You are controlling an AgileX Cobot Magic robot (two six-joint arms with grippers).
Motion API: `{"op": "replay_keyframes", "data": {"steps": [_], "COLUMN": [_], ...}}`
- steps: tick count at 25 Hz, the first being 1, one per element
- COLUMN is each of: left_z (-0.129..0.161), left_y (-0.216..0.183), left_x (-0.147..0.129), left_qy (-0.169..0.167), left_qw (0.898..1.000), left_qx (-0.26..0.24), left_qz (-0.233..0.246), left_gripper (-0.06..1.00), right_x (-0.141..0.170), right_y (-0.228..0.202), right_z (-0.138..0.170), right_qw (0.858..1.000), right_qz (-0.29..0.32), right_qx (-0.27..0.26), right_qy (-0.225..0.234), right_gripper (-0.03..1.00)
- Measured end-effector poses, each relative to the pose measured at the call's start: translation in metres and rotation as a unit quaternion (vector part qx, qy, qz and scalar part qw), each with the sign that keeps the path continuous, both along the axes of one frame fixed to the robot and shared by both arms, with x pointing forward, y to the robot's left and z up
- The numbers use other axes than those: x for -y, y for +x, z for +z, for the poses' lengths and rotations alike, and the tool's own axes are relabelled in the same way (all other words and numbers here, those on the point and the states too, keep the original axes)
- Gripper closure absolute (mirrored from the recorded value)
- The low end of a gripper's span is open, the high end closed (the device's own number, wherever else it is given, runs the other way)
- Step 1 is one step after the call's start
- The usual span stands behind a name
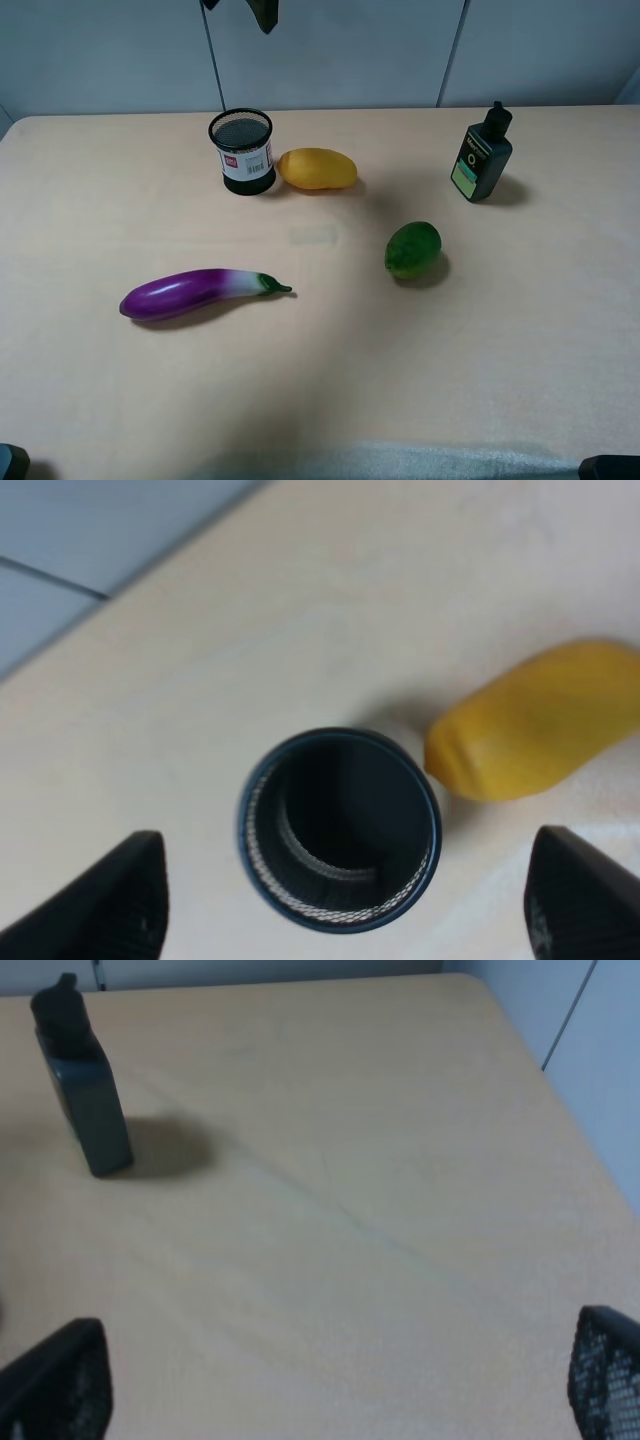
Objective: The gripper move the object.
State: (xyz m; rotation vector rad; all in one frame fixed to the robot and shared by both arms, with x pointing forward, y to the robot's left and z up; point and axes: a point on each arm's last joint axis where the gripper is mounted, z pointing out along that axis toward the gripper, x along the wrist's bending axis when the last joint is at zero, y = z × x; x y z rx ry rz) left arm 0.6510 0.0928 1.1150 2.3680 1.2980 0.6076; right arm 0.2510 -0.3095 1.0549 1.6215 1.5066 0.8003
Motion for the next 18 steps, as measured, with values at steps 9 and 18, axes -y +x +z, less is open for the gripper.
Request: {"op": "replay_keyframes", "data": {"steps": [9, 18], "left_z": [0.054, 0.034], "left_y": [-0.036, -0.100], "left_x": [-0.032, -0.115], "left_qy": [-0.003, 0.030], "left_qw": [0.999, 0.996], "left_qx": [0.047, -0.023], "left_qz": [0.013, 0.085], "left_gripper": [0.15, 0.15], "right_x": [0.000, 0.000], "right_y": [0.000, 0.000], "right_z": [0.000, 0.000], "right_qw": [1.000, 1.000], "right_qz": [0.000, 0.000], "right_qx": [0.000, 0.000], "right_qy": [0.000, 0.000], "right_gripper": [0.27, 0.27]}}
